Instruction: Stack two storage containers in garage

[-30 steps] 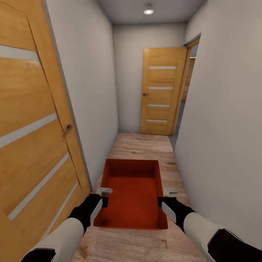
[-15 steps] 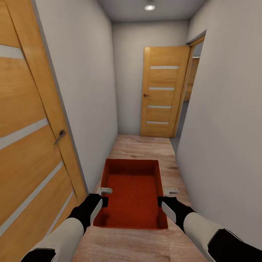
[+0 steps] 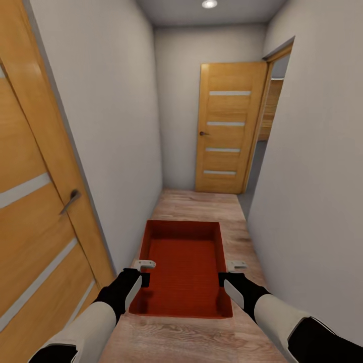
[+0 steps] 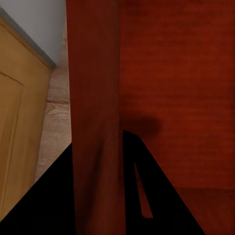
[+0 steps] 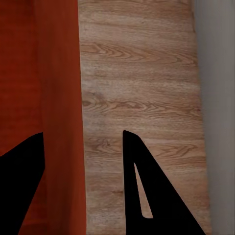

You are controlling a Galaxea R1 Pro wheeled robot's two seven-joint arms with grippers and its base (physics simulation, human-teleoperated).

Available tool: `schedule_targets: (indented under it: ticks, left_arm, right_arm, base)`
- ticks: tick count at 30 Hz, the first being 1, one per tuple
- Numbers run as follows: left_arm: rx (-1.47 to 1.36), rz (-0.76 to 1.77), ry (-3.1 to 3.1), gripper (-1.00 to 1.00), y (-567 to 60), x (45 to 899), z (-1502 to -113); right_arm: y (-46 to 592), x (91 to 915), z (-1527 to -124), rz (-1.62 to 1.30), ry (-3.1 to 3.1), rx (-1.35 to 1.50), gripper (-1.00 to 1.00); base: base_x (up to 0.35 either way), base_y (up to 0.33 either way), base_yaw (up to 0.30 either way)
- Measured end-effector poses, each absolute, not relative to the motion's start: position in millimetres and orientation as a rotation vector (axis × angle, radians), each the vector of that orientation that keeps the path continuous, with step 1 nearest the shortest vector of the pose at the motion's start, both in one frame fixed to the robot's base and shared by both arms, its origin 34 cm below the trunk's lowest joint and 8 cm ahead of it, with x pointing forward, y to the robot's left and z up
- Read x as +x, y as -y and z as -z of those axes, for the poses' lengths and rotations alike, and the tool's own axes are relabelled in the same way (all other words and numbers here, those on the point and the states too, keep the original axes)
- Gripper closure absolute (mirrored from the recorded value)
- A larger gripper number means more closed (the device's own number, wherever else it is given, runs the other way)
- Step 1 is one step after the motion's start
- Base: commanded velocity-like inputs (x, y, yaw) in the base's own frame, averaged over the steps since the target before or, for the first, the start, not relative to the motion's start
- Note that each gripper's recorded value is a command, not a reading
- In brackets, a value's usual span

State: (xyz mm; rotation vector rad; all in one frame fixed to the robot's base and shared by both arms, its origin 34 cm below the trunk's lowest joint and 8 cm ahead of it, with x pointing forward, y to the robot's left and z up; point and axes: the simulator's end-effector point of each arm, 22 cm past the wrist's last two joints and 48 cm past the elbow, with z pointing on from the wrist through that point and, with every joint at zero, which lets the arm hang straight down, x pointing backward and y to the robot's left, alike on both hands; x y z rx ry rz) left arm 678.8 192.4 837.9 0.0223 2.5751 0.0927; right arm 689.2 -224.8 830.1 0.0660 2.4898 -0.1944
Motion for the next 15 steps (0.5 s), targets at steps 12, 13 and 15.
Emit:
schedule_targets:
  ticks: [12,13,15]
  left_arm:
    - [0.022,-0.093,-2.576,1.0,-192.5,678.6,-837.7]
    - [0.022,-0.093,-2.576,1.0,-192.5,678.3,-837.4]
    - [0.023,-0.093,-2.578,1.0,-192.5,677.7,-836.7]
  right_arm:
    - [224.7,689.1,-830.0,0.195,-2.49,0.066,1.0]
    - [224.7,688.8,-829.7,0.195,-2.491,0.066,1.0]
    - [224.8,688.1,-829.0,0.195,-2.493,0.066,1.0]
  base:
    - [0.321,0.0,0.0]
    - [0.321,0.0,0.0]
    - [0.321,0.0,-0.021]
